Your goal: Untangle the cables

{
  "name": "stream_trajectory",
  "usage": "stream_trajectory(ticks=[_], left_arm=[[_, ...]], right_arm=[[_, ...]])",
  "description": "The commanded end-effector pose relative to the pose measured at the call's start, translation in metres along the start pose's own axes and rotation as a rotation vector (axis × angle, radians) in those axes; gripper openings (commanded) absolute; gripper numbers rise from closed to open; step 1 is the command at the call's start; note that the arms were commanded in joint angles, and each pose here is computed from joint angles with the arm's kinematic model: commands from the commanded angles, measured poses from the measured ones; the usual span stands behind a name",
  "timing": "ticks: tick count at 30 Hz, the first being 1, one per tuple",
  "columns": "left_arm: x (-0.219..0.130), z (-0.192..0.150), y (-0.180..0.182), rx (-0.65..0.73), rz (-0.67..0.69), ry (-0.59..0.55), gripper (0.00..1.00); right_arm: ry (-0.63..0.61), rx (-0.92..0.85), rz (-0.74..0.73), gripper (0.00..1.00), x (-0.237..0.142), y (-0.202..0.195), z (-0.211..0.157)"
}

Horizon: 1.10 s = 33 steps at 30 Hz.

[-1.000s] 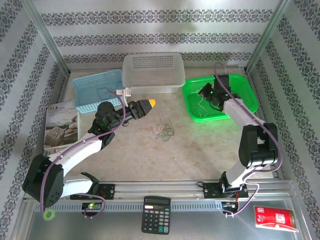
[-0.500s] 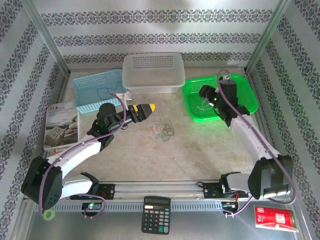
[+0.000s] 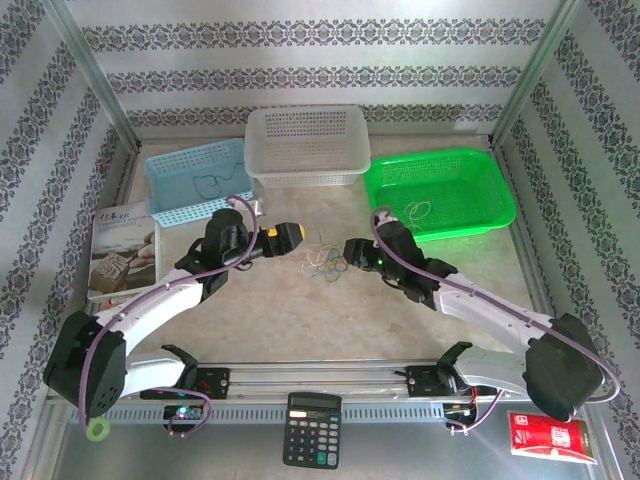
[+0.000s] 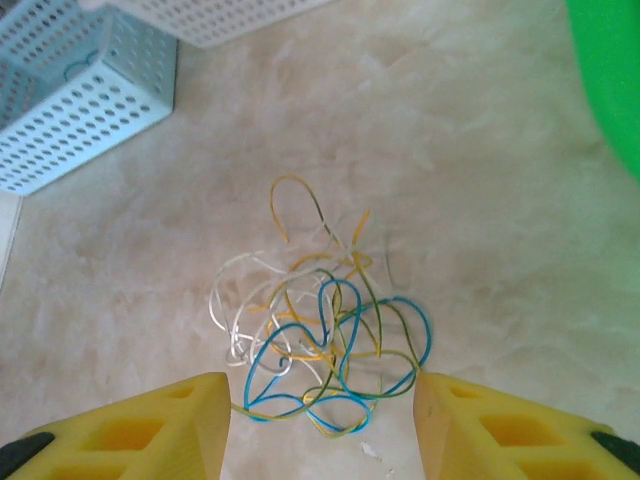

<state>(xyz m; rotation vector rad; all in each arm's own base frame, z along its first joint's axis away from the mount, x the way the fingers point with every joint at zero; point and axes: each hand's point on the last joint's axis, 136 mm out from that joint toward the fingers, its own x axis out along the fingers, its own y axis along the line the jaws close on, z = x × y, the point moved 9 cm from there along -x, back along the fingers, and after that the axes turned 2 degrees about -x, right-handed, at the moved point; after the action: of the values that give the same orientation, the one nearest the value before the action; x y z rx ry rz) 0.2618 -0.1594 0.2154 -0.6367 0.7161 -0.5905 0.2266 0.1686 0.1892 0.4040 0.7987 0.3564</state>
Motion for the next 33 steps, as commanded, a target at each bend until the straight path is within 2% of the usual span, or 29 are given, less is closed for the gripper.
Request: stream_trajectory(ticks=[1,7,15,24,33], left_arm=[[0.002,-0.007,0.012,0.029,0.089,0.074,0.95],[0.001,-0.008,0.012,0.036,0.084,0.064,1.00],[0.003,0.002,0.004,0.039,0.045,0.037,1.00],[0.005,0.004,0.001,0.033,0.033,0.040,1.00],[0.004,0.005,-0.001,0.030,0.021,0.037,1.00]], right_arm=[[-0.046,0.013,-0.061,0.51,0.012,-0.005,-0.001],[0.003,-0.012,-0.103,0.47,0.036,-0.012,0.001],[0.063,-0.011,-0.074,0.44,0.066,-0.016,0.008],[0.106,-0.011,-0.033,0.40,0.084,-0.009,0.009],[0.124,0.003,-0.084,0.34,0.094,-0.027,0.006]])
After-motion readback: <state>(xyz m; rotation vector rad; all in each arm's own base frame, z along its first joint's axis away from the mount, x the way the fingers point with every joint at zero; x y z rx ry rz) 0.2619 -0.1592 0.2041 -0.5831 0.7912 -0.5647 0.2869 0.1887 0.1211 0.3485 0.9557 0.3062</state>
